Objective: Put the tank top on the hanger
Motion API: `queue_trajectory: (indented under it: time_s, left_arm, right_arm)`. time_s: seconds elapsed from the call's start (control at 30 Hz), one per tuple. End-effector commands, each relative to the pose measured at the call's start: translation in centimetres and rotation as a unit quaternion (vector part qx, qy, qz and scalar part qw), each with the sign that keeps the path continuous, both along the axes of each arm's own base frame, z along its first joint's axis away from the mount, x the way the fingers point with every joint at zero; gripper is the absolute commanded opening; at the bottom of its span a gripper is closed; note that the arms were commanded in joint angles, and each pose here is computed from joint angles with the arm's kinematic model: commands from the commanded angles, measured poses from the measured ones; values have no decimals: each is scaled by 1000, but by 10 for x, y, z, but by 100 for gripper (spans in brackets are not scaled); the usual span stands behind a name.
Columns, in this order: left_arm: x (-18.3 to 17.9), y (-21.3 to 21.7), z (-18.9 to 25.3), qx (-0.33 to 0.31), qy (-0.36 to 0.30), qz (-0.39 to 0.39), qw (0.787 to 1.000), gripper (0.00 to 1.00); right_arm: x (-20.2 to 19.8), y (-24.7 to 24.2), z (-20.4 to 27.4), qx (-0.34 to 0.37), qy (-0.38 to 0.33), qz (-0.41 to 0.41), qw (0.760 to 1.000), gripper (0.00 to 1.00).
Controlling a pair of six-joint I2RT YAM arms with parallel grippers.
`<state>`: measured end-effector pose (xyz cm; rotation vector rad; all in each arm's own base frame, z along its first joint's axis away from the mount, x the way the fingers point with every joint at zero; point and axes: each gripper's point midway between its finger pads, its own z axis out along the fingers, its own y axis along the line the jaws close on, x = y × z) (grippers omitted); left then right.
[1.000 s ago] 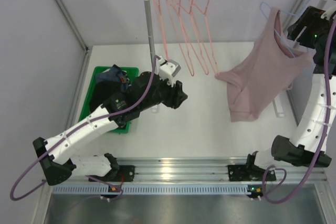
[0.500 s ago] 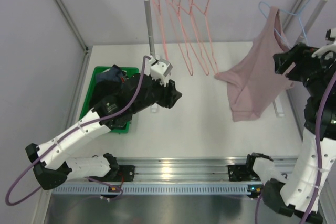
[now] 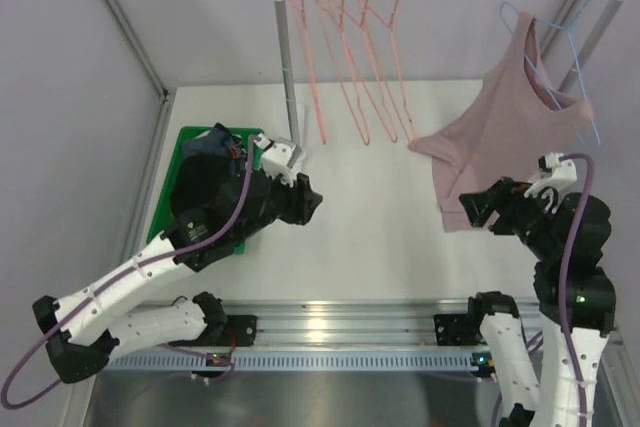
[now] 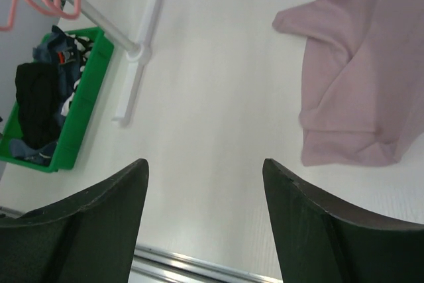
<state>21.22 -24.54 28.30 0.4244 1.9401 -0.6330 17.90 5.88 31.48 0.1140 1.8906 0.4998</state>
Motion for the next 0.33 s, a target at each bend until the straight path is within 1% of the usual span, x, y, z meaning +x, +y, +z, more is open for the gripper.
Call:
queue_trajectory:
  time_s: [0.0, 0.03, 0.17, 0.3]
  left_arm:
    - [4, 18, 7, -35, -12, 50, 998, 55]
    - [4, 24, -4, -30, -5, 64, 997, 55]
    - [0, 39, -14, -41, -2, 90, 995, 55]
    - [0, 44, -23, -40, 4, 103, 994, 55]
  right_arm:
    - [-1, 1, -32, 2, 28, 1, 1000, 70]
    - [-1, 3, -38, 2, 33, 4, 999, 70]
    - [2, -1, -58, -13, 53, 2, 998, 70]
    - [7, -4, -60, -20, 55, -8, 998, 74]
